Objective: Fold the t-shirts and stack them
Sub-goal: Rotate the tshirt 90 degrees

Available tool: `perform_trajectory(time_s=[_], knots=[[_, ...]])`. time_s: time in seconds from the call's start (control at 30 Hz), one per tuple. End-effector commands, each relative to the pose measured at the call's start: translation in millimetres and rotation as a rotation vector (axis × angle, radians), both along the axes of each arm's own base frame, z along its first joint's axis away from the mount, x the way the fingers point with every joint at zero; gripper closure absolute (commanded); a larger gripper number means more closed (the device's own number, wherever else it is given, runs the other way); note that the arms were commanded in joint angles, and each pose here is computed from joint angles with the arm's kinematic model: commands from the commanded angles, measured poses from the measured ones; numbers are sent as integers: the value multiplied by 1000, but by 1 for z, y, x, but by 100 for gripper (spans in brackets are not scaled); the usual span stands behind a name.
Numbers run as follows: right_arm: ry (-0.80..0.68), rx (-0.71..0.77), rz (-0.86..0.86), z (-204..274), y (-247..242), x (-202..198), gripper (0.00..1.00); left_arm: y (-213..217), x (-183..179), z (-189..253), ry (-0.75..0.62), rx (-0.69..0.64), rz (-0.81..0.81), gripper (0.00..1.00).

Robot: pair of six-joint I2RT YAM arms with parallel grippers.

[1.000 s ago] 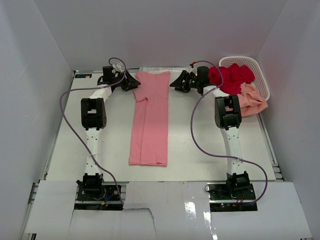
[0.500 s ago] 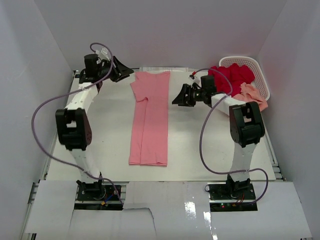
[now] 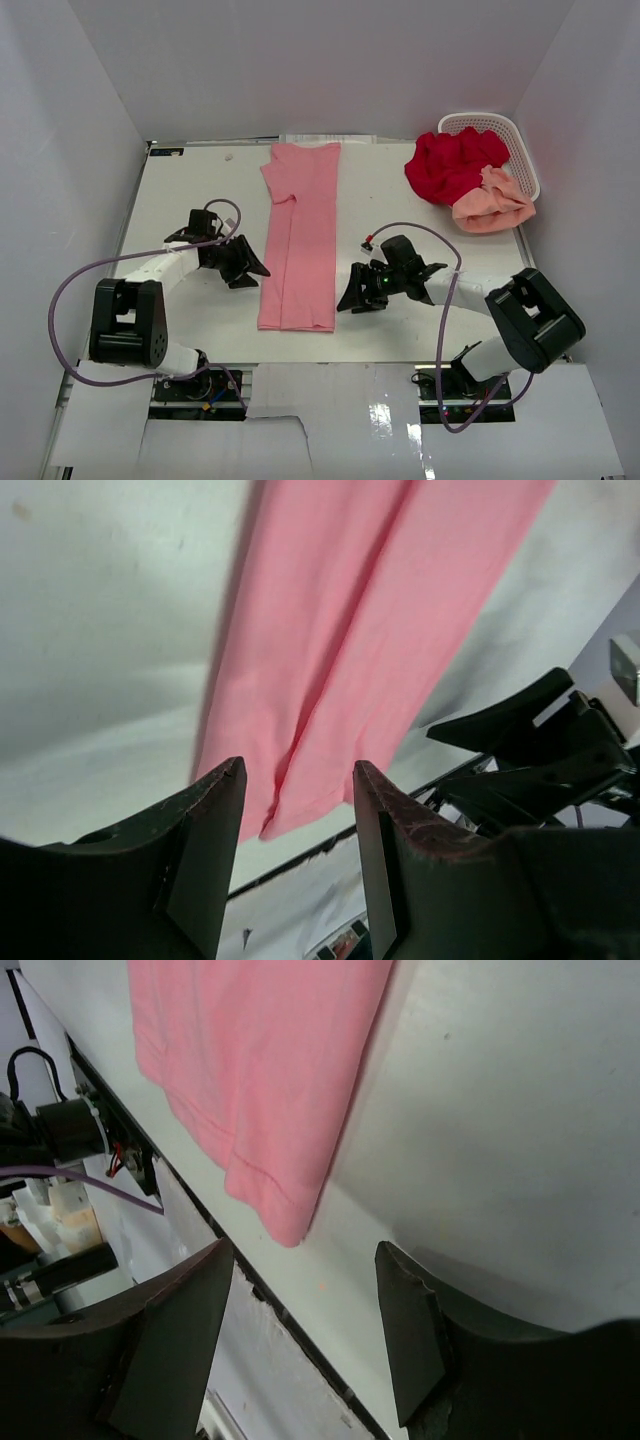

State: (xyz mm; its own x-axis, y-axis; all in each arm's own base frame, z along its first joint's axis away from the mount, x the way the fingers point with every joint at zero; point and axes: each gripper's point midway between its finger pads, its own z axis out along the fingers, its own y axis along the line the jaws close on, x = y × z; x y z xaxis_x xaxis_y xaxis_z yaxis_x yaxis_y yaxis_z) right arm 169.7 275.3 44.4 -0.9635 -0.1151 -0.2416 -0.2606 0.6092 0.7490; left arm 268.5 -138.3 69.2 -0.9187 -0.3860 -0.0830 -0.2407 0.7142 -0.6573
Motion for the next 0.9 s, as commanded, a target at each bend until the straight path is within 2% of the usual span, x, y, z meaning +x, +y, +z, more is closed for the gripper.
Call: perform_trajectory(time_s=[0.0, 0.2, 0.37, 0.67, 0.87], knots=[[-15, 48, -71, 15, 10, -5, 35, 6, -19, 14, -9, 48, -1, 43], [90, 85, -110, 14, 31, -36, 37, 11, -64, -1, 99, 79, 13, 43], [170, 96, -167, 5, 43, -49, 37, 15, -87, -11, 154, 97, 42, 43], [198, 84, -295, -6, 32, -46, 41, 32, -100, -33, 273, 195, 166, 43], [185, 57, -327, -12, 33, -39, 45, 35, -95, -32, 265, 213, 190, 43]])
